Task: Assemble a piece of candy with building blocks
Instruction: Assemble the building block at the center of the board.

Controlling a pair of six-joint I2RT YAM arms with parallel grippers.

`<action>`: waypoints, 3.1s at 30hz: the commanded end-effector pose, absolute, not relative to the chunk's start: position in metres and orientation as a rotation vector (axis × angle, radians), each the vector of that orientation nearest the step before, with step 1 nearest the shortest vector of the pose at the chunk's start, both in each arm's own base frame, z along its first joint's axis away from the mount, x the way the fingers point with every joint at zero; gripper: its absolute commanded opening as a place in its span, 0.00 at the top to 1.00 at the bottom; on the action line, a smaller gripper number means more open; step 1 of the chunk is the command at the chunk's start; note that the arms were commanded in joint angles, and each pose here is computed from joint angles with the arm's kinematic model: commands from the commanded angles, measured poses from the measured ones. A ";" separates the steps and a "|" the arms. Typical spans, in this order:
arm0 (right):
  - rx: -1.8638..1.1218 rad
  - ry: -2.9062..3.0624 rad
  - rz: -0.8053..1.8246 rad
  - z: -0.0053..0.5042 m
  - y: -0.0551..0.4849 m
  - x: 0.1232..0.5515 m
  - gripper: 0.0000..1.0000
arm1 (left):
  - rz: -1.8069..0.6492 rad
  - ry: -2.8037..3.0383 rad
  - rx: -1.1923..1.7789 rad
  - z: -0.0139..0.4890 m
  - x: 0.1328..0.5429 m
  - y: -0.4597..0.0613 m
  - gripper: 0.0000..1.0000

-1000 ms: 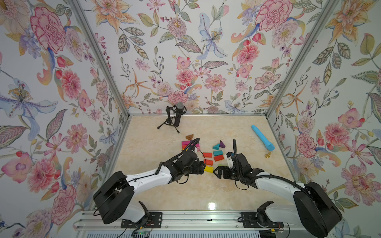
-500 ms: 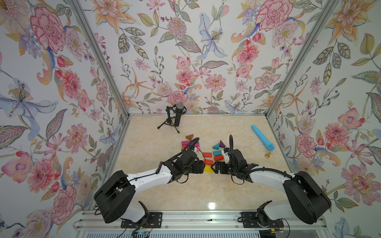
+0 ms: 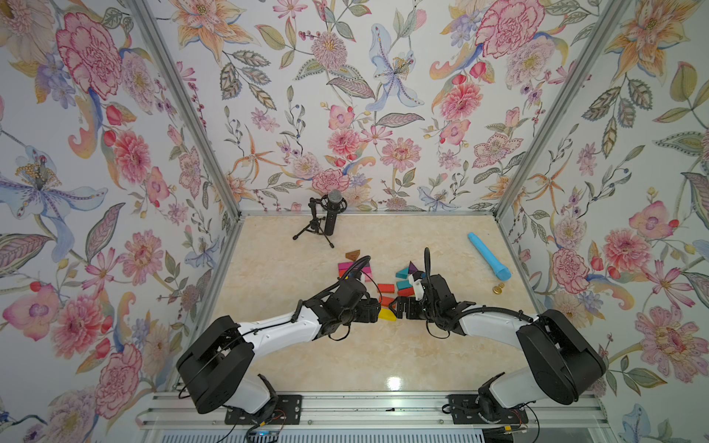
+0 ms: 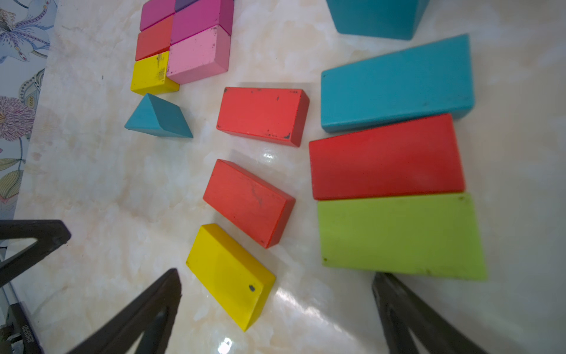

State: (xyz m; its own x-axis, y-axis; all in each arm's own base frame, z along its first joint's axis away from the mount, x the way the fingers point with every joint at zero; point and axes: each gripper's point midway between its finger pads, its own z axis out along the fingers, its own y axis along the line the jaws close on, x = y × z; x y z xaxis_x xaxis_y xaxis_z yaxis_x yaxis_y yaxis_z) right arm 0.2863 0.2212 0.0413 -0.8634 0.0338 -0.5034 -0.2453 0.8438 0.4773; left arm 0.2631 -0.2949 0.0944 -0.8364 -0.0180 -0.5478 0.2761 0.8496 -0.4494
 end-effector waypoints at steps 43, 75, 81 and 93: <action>0.039 2.384 0.729 0.104 0.124 0.290 0.00 | -0.789 2.618 0.392 0.033 0.209 -0.386 0.20; 0.084 2.417 0.718 0.091 0.109 0.293 0.00 | -0.799 2.602 0.259 0.016 0.260 -0.382 0.20; 0.090 2.420 0.712 0.089 0.107 0.294 0.00 | -0.807 2.598 0.266 0.017 0.265 -0.386 0.21; 0.091 2.341 0.769 0.095 0.113 0.307 0.00 | -0.907 2.474 0.170 0.068 0.268 -0.375 0.20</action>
State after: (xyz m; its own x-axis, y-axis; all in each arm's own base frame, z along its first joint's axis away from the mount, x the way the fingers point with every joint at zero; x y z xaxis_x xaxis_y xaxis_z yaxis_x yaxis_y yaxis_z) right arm 0.3000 0.1085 0.0909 -0.8018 0.2392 -0.5476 -0.1031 0.8473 0.5210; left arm 0.2603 -0.3843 0.0441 -0.8844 0.0201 -0.4662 0.3047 0.7815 -0.5444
